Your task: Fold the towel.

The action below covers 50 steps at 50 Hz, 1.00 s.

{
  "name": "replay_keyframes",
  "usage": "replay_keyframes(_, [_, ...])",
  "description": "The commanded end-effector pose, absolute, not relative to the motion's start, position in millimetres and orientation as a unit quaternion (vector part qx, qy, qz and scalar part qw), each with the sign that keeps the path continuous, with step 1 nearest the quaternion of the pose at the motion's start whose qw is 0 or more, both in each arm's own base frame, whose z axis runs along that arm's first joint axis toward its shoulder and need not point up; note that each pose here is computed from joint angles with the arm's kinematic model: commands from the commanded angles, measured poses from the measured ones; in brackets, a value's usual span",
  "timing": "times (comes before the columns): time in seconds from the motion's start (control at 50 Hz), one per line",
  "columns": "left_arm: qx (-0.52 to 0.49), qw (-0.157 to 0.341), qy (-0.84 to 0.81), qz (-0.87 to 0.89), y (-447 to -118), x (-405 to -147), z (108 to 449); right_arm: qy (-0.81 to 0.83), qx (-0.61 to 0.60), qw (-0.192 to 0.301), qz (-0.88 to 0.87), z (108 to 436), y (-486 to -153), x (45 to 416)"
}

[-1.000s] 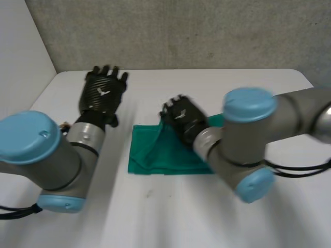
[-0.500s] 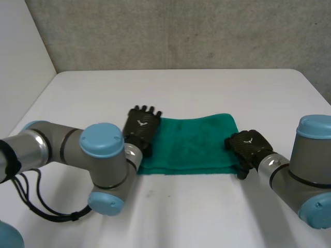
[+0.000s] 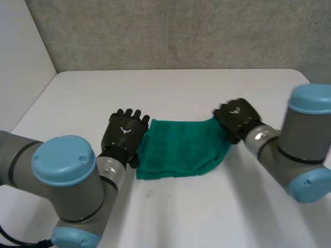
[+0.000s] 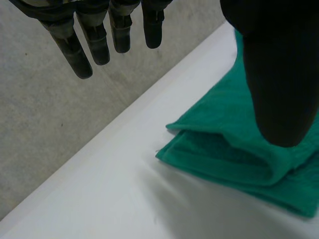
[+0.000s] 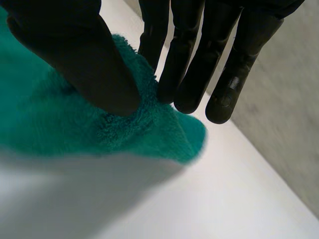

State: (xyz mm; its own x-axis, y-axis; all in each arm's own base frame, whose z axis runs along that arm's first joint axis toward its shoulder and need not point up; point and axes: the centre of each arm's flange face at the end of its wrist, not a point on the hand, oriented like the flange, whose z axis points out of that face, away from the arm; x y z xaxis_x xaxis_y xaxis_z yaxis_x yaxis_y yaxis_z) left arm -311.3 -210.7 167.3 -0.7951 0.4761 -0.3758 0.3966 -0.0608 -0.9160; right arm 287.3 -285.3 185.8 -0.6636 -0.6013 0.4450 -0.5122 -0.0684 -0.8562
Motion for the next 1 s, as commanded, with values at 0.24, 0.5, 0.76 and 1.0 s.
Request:
replay_keyframes(0.24, [-0.214, -0.011, -0.693, 0.688, -240, -270, 204, 0.643, -0.495, 0.201, -0.549, 139, -215, 409])
replay_keyframes(0.5, [-0.224, 0.087, -0.656, 0.715, -246, -317, 224, 0.687, -0.349, 0.203, -0.604, 204, -243, 367])
replay_keyframes(0.76, [-0.234, 0.123, -0.760, 0.594, -233, -334, 161, 0.760, -0.323, 0.194, -0.530, 158, -270, 361])
replay_keyframes(1.0, [-0.228, 0.072, -0.813, 0.531, -236, -305, 127, 0.790, -0.334, 0.169, -0.486, 137, -277, 354])
